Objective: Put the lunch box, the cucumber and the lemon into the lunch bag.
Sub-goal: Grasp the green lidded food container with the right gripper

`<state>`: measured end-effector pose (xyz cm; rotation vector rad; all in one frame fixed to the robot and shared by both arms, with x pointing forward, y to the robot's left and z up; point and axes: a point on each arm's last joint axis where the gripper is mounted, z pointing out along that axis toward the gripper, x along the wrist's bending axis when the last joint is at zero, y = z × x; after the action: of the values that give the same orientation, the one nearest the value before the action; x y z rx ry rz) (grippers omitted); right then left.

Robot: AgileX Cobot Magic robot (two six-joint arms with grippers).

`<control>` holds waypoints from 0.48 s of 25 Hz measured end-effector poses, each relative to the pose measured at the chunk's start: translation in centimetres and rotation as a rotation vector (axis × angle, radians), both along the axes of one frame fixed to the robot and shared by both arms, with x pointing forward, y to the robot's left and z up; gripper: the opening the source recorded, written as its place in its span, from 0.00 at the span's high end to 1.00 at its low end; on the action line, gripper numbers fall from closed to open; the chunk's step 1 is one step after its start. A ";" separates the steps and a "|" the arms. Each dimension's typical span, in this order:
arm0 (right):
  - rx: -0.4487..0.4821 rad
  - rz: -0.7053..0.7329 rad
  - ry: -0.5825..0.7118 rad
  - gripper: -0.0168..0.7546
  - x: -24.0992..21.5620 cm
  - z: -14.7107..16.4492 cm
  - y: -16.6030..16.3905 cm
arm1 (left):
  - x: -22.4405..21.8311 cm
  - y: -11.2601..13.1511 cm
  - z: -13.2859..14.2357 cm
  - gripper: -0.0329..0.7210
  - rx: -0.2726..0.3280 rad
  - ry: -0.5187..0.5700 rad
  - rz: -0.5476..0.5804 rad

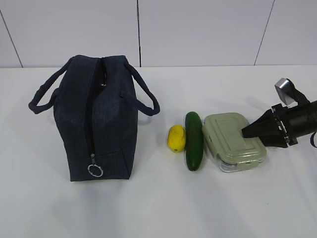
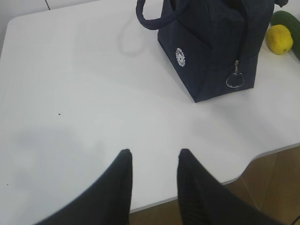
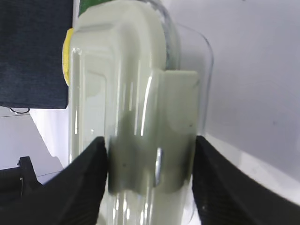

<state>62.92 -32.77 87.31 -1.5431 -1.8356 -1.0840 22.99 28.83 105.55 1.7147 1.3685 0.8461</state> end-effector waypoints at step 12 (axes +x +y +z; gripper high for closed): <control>0.006 -0.006 0.003 0.49 0.0 0.0 0.0 | 0.2 -0.1 0.1 0.64 0.000 0.002 -0.010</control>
<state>62.95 -32.74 87.35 -1.5463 -1.8255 -1.0889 23.17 28.75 105.62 1.7221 1.3602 0.8389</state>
